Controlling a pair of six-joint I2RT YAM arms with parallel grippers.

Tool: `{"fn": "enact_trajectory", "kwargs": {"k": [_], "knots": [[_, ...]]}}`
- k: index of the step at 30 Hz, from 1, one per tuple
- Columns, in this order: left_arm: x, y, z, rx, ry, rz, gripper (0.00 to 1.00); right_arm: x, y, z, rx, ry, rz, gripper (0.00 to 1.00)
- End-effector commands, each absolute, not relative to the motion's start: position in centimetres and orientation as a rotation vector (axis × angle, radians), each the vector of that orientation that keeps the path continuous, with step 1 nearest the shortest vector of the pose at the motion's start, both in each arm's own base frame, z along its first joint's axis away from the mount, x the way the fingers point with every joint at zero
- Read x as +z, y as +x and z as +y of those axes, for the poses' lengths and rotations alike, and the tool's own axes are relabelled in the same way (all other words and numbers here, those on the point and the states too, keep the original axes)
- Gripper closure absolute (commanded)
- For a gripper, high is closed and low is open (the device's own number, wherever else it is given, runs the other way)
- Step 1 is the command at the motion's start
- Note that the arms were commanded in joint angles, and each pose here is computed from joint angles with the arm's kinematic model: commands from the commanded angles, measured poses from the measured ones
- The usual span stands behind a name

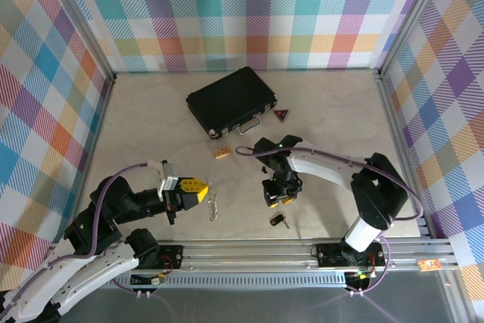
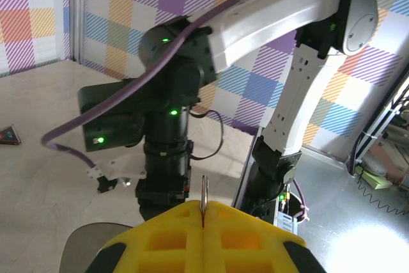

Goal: Put the keys on the keyring

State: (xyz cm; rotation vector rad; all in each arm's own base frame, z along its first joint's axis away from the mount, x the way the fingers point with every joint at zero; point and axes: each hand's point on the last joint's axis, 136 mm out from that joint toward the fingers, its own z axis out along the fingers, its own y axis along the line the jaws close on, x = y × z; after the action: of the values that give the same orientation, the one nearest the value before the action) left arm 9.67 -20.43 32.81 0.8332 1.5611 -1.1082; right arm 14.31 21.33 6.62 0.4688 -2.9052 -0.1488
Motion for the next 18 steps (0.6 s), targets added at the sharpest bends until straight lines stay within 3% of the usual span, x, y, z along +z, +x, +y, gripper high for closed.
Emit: {"fn": "enact_trajectory", "kwargs": {"k": [1, 8, 18], "knots": [[35.1, 9.5, -20.5, -1.144, 0.812, 1.472, 1.00, 6.5, 13.4, 20.4, -0.161, 0.259, -2.956, 0.61], [35.0, 9.6, -20.9, -1.155, 0.819, 1.476, 1.00, 5.4, 13.2, 20.6, -0.286, 0.081, -3.018, 0.60], [34.9, 9.6, -20.8, -1.155, 0.818, 1.478, 1.00, 3.5, 13.4, 20.4, -0.304, 0.013, -3.041, 0.74]]}}
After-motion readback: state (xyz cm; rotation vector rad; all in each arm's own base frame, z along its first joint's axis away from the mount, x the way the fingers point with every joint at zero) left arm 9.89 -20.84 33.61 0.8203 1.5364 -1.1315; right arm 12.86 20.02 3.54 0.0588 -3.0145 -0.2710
